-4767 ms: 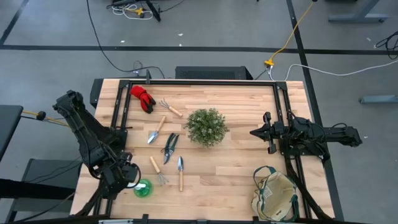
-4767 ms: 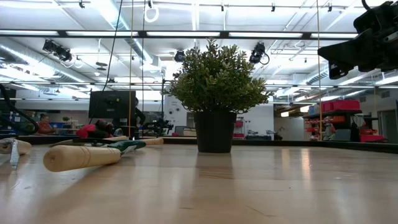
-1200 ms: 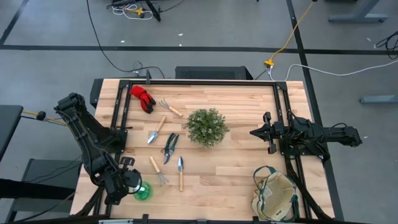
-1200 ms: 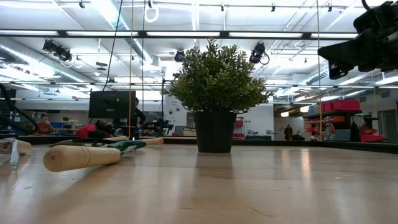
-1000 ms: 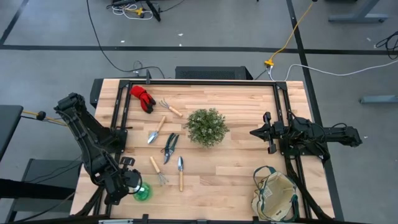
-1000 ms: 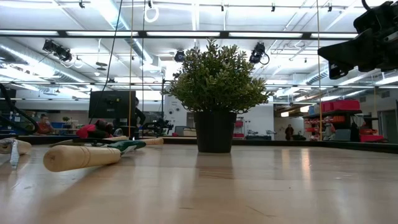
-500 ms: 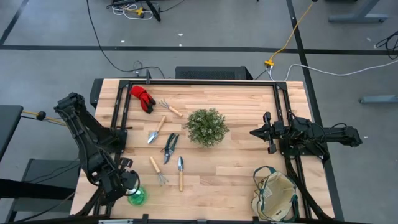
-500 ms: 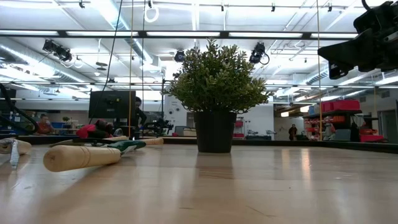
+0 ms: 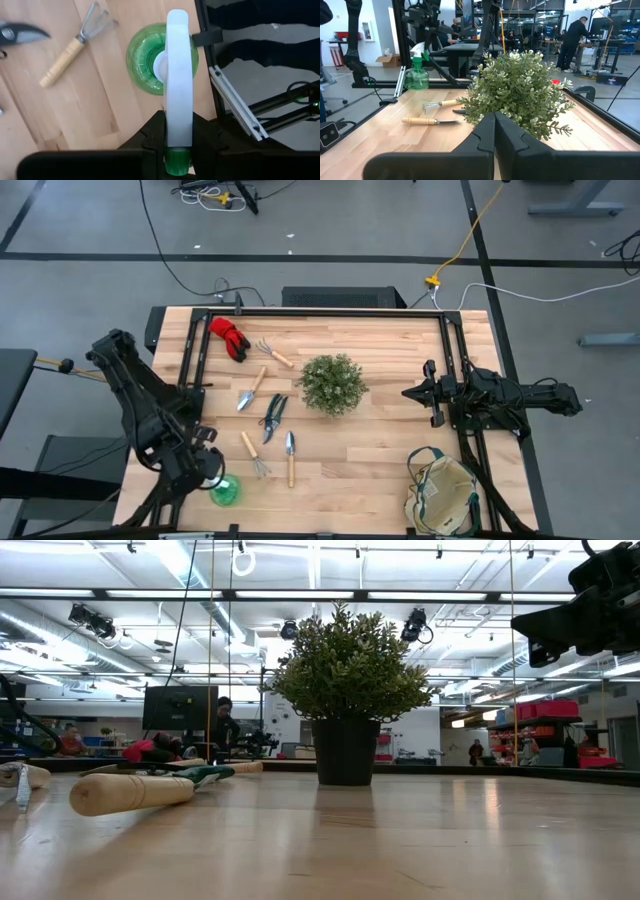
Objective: Pick & Place Garden tools in Gardening bag
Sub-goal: Put the green spray bottle into the white gardening bag
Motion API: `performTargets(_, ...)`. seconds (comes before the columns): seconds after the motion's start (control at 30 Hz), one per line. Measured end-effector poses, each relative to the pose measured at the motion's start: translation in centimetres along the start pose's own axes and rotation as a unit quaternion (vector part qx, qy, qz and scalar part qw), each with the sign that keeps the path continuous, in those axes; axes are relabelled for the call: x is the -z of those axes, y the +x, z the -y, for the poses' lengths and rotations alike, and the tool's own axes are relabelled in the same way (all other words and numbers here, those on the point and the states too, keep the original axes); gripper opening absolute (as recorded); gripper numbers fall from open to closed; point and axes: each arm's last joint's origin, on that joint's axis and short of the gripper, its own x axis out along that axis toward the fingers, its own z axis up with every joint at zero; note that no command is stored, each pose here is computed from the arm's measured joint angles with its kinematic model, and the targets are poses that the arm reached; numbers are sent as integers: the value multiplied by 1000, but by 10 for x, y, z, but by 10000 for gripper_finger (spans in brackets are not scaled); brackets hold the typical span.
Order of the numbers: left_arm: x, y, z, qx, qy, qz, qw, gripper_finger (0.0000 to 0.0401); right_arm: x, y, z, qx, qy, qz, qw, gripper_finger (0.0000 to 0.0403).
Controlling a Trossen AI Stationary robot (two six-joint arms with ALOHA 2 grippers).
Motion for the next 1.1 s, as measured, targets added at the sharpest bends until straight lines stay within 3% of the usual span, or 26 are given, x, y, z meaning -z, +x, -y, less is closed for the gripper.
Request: performTargets(1.1, -42, -11, -59, -34, 32, 69, 997, 71, 0, 0, 0, 0, 0, 0, 1000, 10)
